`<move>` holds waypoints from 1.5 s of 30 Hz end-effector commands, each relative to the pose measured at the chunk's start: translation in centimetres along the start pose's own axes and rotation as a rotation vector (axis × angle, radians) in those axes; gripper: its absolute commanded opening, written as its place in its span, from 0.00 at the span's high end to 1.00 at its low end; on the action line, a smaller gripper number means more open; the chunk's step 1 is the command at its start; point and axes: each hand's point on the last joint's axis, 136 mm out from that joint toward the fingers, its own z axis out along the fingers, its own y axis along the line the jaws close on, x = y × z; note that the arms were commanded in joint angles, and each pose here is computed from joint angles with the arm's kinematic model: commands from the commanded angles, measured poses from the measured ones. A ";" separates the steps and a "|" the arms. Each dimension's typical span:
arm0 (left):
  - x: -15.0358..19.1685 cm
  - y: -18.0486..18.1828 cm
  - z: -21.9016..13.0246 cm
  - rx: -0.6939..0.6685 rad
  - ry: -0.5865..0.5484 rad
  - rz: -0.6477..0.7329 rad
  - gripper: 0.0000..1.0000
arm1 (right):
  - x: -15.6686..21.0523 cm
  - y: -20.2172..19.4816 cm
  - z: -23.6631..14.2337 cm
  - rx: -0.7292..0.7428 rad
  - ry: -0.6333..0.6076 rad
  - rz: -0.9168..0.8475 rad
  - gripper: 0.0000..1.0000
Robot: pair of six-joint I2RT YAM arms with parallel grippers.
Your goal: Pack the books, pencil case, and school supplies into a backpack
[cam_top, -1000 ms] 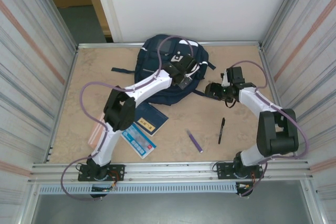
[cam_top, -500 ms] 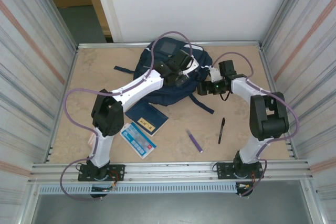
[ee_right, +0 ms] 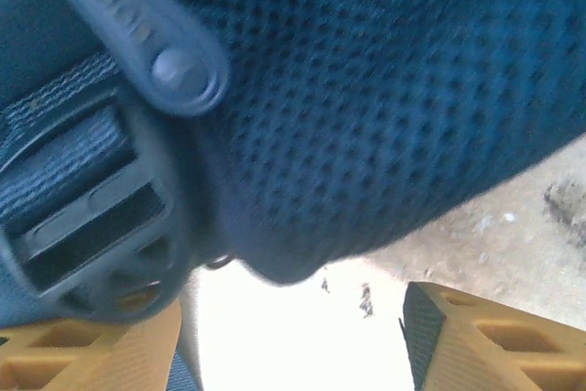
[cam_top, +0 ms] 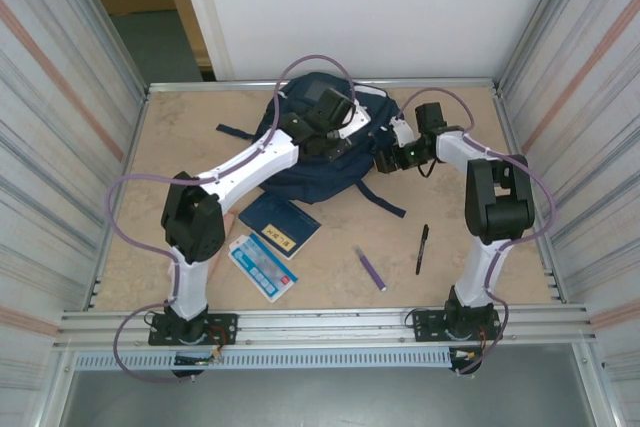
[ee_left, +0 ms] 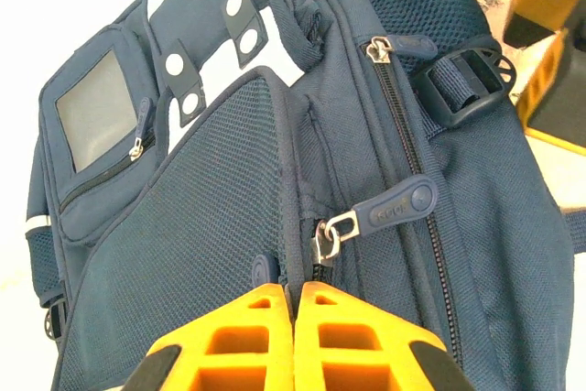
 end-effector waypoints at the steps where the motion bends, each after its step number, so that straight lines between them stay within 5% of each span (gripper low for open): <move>1: -5.0 2.2 -5.1 -0.040 -0.209 -0.025 1.00 | -0.2 2.5 1.0 -0.082 0.045 -0.095 0.35; 6: -5.0 2.4 -5.4 -0.049 -0.214 -0.025 1.00 | -0.6 3.3 1.2 -0.016 0.064 -0.099 0.44; 11: -4.8 3.2 -5.7 -0.094 -0.236 -0.020 1.00 | -3.0 5.7 0.4 -0.174 -0.109 0.065 0.50; 17: -4.6 4.6 -6.6 -0.090 -0.260 -0.069 1.00 | -2.1 7.0 1.9 -0.195 -0.164 0.003 0.54; 25: -4.1 4.8 -6.6 -0.096 -0.248 -0.028 1.00 | -1.2 7.4 2.0 -0.192 -0.172 -0.065 0.78; 36: -3.4 5.0 -6.0 -0.127 -0.233 -0.020 1.00 | -0.2 9.5 0.8 -0.178 -0.200 -0.154 0.96; 41: -3.1 4.9 -4.7 -0.130 -0.215 -0.042 1.00 | 0.8 10.8 0.7 -0.173 -0.165 -0.183 0.96; 45: -3.1 4.6 -5.0 -0.115 -0.217 -0.045 1.00 | 0.5 9.4 -0.3 -0.141 -0.208 -0.113 0.77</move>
